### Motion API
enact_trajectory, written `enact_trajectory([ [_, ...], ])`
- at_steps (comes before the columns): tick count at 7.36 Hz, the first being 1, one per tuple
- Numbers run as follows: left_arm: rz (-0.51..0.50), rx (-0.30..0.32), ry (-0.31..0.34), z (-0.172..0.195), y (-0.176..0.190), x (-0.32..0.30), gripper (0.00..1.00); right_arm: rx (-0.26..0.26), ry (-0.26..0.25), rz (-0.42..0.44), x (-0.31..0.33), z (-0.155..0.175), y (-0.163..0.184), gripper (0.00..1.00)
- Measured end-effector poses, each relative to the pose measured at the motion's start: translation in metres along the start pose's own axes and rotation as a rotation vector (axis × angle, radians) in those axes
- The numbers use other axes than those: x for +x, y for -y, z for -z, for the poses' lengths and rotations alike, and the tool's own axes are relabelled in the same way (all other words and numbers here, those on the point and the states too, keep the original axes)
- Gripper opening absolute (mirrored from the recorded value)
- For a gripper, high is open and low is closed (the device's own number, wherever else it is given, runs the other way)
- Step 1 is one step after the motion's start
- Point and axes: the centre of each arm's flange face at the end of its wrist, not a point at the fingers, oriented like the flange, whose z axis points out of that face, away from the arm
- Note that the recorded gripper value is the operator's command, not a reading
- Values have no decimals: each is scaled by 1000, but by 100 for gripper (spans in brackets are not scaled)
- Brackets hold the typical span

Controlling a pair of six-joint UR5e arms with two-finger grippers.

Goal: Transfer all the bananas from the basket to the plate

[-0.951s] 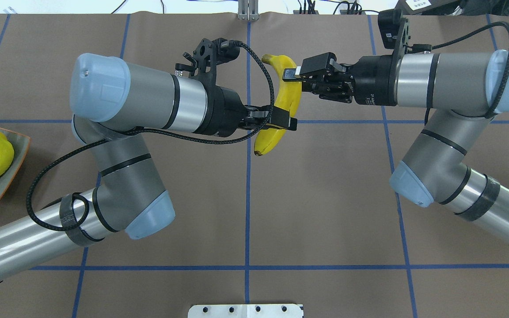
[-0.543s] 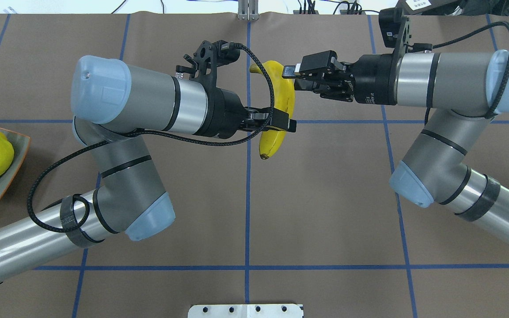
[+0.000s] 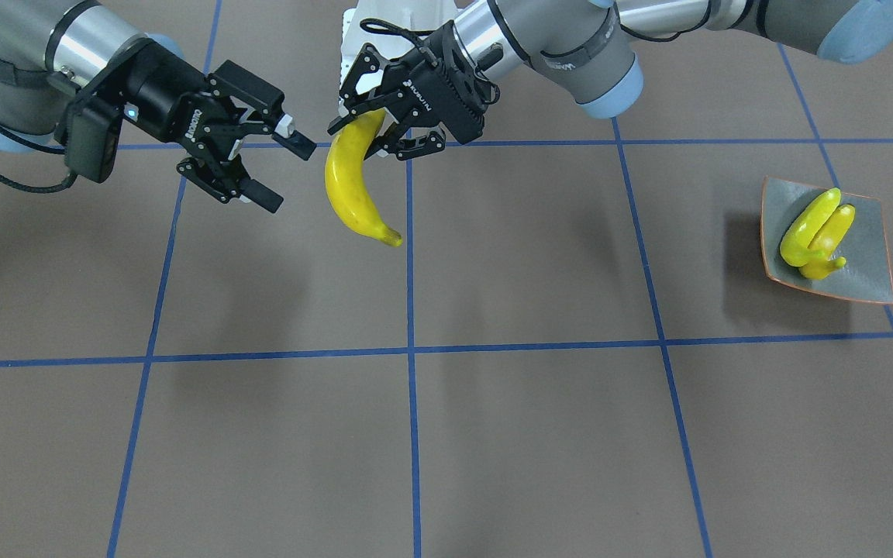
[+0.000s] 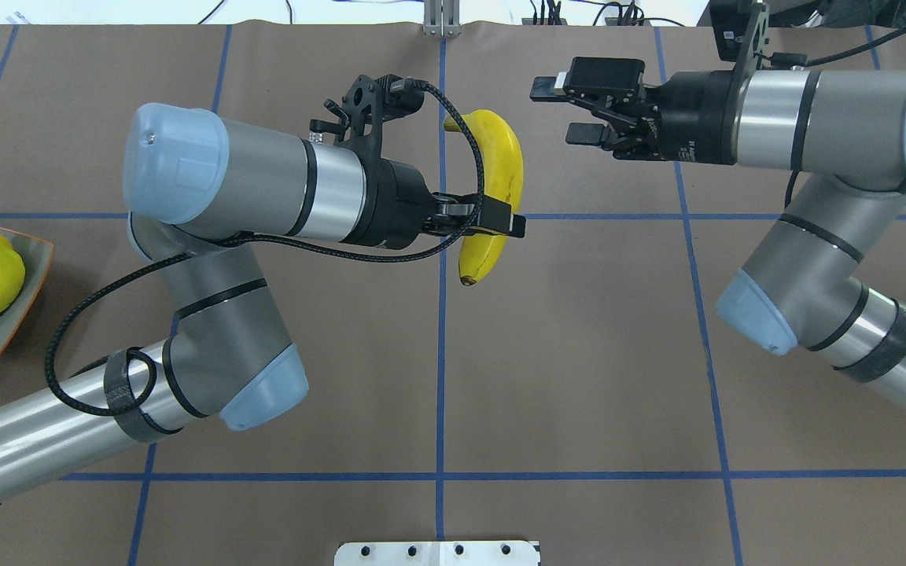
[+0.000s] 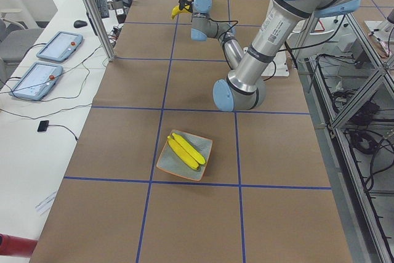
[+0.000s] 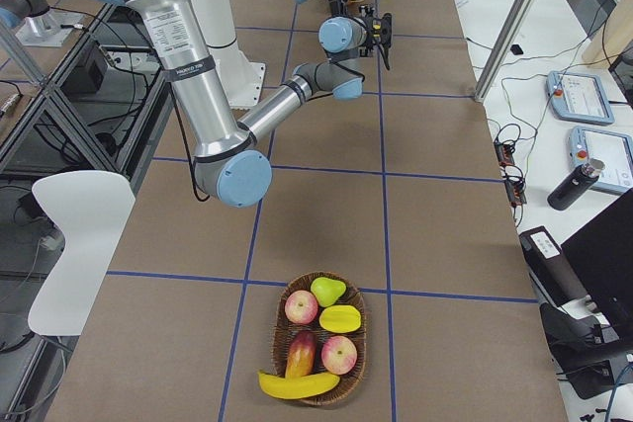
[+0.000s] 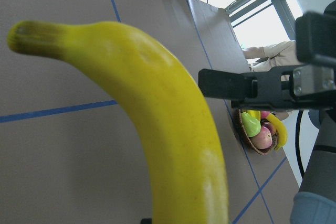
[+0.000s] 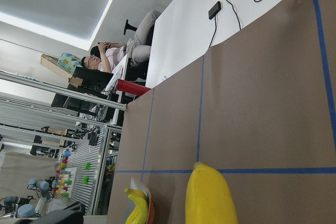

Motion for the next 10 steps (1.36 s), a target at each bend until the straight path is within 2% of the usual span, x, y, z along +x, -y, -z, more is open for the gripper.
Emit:
enact_trajectory([
  [1,2,-1,7,14,-9,-12,0,28,-92,-7,9,8,25,100],
  [2,5,-2,16,37,-22,-25,0,49,-219,14,26,15,50,100],
  [4,19,0,59,85,-44,-58,0,52,-500,129,84,36,95,100],
  [5,33,14,107,109,-47,-85,0,33,-619,193,122,58,120,100],
  [6,32,25,171,135,-51,-117,0,0,-702,244,160,89,144,100],
  [7,-1,19,242,163,-64,-152,0,-41,-758,292,196,128,167,100],
  [10,-151,-32,454,250,-100,-240,0,-132,-870,429,283,230,200,100],
])
